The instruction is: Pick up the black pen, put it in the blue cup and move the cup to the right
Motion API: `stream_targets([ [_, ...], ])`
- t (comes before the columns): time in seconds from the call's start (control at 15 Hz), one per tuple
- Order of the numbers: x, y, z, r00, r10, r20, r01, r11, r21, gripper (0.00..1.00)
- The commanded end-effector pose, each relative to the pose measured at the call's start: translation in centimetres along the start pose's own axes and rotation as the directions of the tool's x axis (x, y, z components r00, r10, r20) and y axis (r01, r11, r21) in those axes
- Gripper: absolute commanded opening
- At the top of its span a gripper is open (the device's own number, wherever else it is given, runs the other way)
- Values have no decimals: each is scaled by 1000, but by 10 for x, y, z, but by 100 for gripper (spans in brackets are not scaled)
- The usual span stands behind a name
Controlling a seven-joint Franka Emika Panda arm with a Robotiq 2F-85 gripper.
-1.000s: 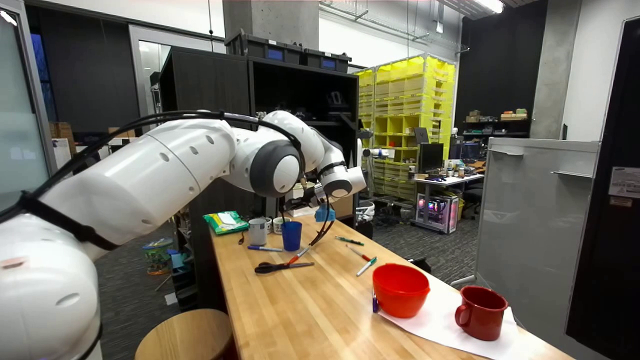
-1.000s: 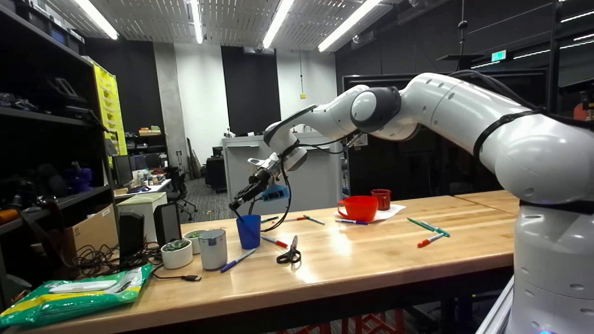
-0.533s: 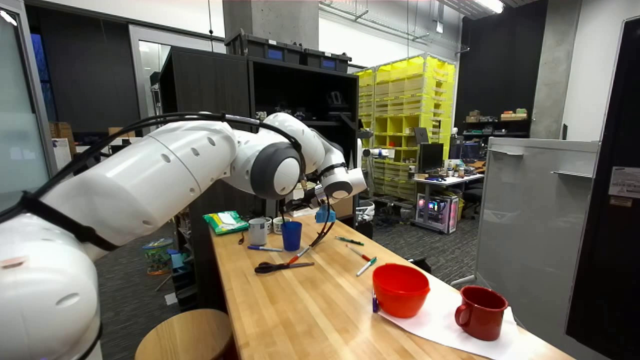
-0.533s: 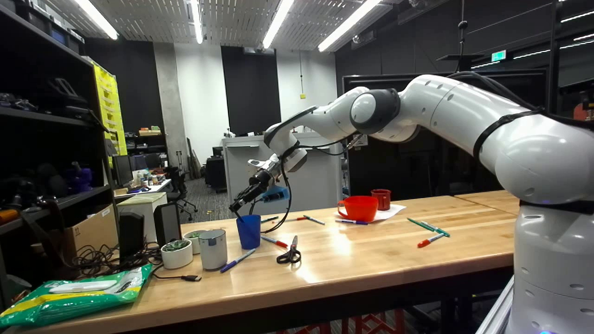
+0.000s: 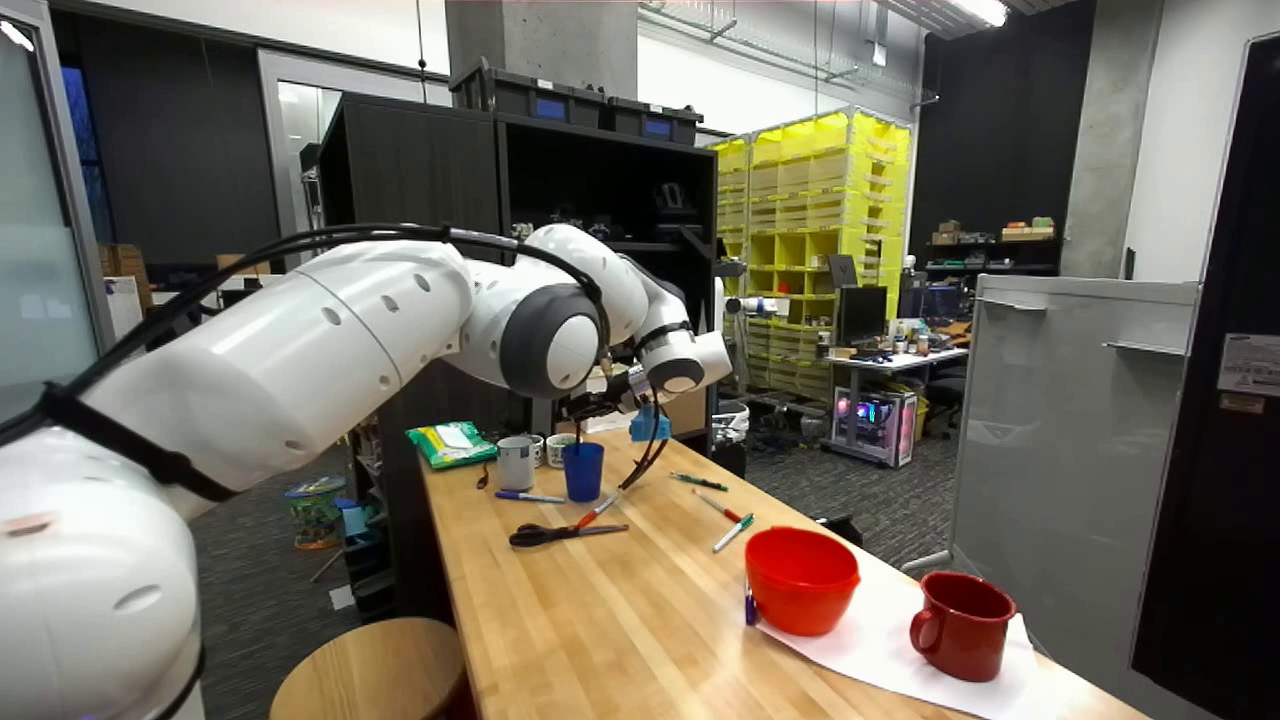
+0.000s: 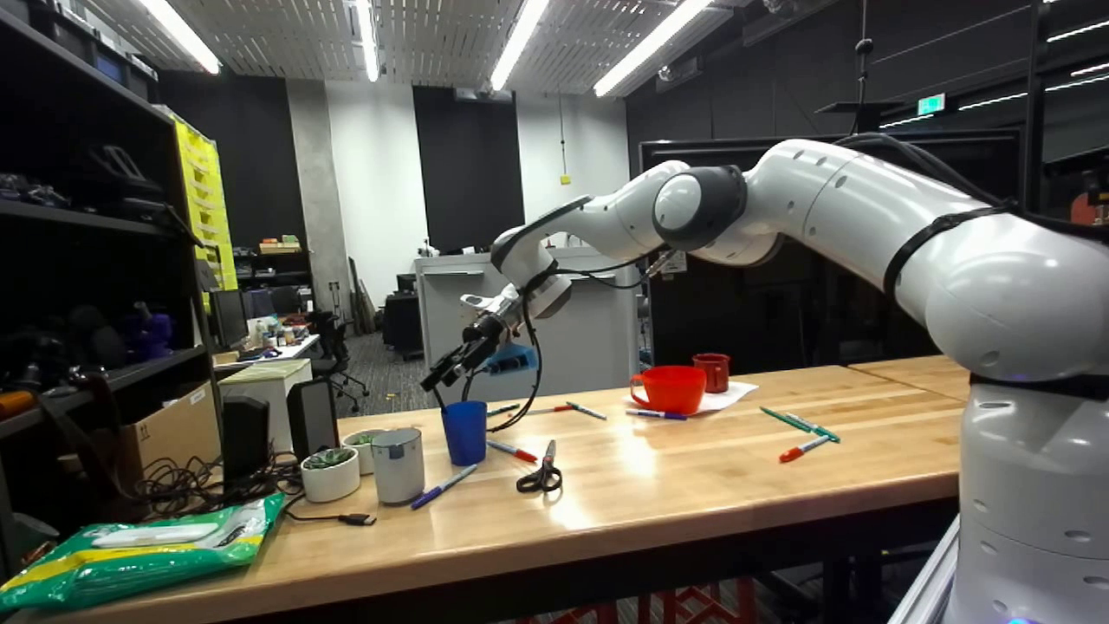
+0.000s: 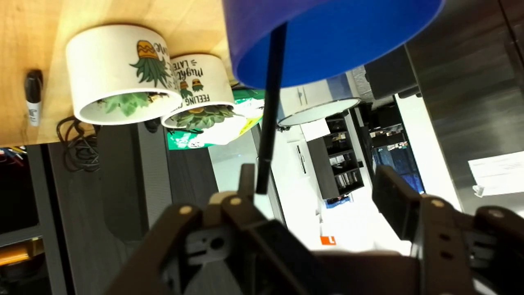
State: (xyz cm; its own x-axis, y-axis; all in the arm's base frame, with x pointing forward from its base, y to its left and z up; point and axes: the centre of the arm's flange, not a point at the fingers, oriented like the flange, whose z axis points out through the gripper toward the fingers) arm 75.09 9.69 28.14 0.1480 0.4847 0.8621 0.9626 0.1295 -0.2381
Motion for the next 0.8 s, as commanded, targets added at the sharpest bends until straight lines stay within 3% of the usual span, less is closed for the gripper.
stream_targets([
  [0.0, 11, 6, -1, 1000, -12, 27, 12, 1000, 0, 100],
  [0.33, 34, -5, 1, 986, -69, 150, 73, 997, -22, 100],
  [0.73, 61, -13, 7, 934, -148, 324, 170, 985, -40, 100],
])
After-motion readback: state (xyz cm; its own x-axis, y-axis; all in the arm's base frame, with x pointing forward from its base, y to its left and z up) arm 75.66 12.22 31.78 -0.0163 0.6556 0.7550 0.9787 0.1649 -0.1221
